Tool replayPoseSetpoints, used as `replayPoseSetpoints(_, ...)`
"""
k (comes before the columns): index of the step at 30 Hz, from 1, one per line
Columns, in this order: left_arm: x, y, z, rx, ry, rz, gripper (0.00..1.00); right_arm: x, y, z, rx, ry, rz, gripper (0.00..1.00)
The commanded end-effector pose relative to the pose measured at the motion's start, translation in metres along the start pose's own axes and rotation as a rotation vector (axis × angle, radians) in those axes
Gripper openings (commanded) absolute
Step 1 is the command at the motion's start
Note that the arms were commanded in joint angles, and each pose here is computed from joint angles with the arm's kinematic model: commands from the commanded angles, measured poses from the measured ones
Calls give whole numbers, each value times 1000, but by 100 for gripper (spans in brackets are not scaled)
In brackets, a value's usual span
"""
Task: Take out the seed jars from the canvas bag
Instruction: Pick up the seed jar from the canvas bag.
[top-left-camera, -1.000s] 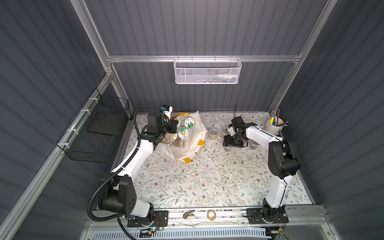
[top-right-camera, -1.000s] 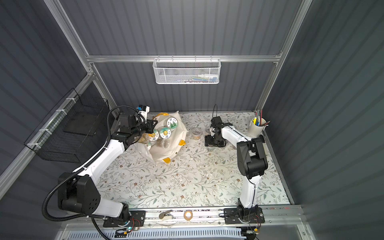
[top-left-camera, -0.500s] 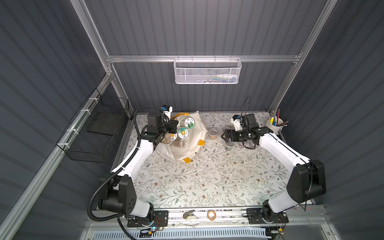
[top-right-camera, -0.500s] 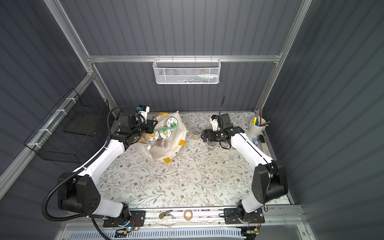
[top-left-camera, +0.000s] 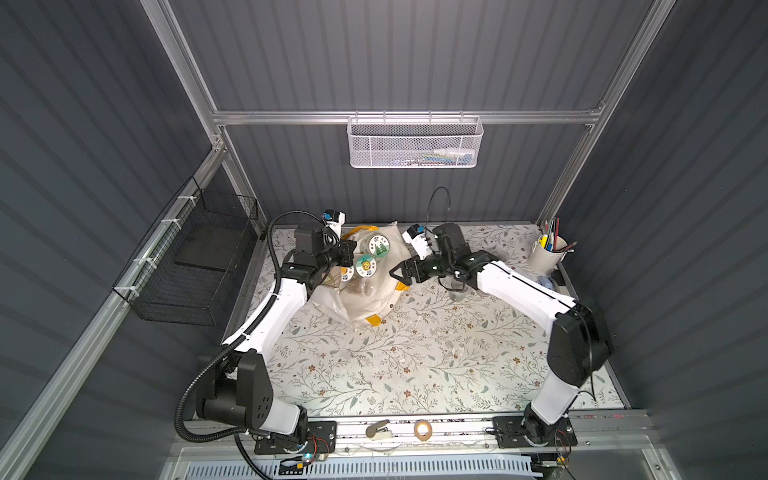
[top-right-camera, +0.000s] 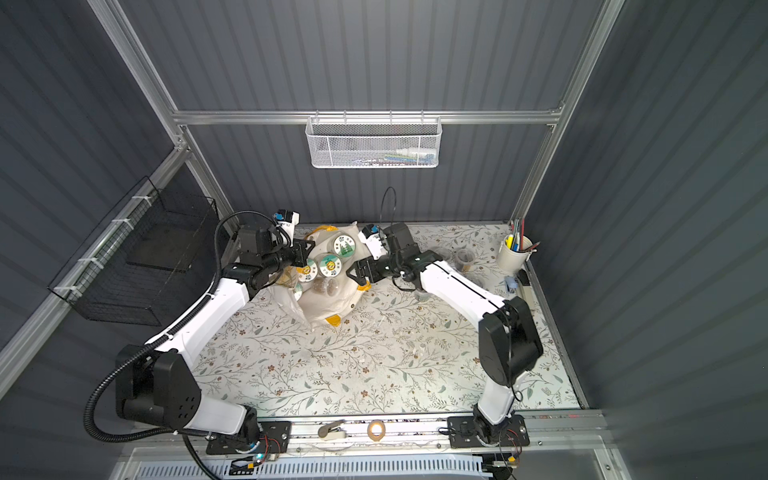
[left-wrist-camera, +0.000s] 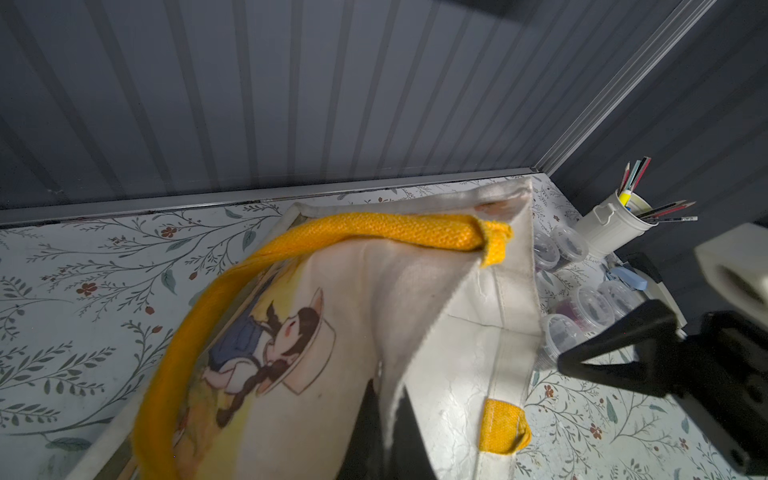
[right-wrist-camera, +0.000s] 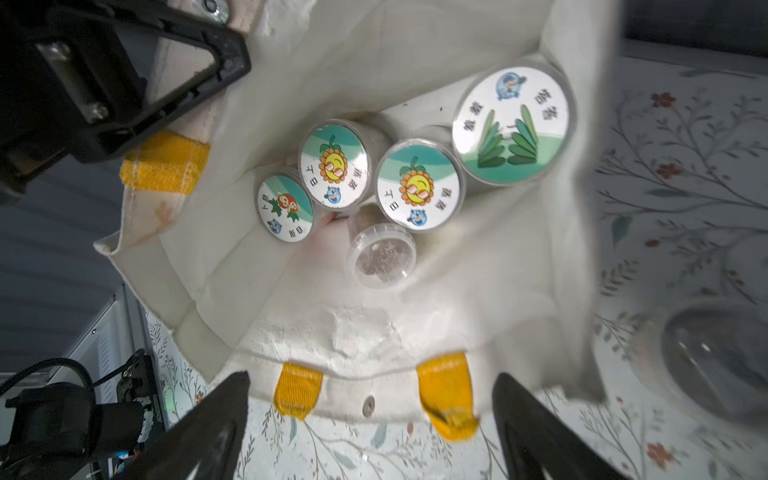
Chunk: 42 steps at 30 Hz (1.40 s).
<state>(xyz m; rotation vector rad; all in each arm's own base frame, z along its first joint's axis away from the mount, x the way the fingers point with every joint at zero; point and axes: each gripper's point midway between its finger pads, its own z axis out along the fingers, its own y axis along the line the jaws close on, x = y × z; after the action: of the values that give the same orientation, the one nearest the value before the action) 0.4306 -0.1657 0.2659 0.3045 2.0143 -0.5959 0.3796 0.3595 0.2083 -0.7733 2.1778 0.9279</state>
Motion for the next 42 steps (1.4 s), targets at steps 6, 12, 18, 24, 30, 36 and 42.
replayPoseSetpoints(6, -11, -8, -3, 27, -16, 12, 0, -12, 8, 63, -49, 16, -30, 91)
replayPoseSetpoints(12, -10, -9, -5, 28, -16, 11, 0, -5, -11, 98, -26, 55, 49, 93)
replayPoseSetpoints(18, -10, -11, -6, 35, -17, 8, 0, 1, -17, 120, -22, 77, 68, 96)
replayPoseSetpoints(24, -12, -12, -8, 36, -24, 10, 0, 18, -17, 135, -29, 132, 103, 98)
replayPoseSetpoints(30, -13, -12, -8, 39, -26, 9, 0, 32, -17, 144, -6, 173, 113, 99)
replayPoseSetpoints(36, -13, -12, -7, 41, -24, 6, 0, 45, -21, 146, 32, 207, 130, 99)
replayPoseSetpoints(42, -16, -13, -7, 42, -31, 4, 0, 57, -29, 157, 51, 230, 158, 99)
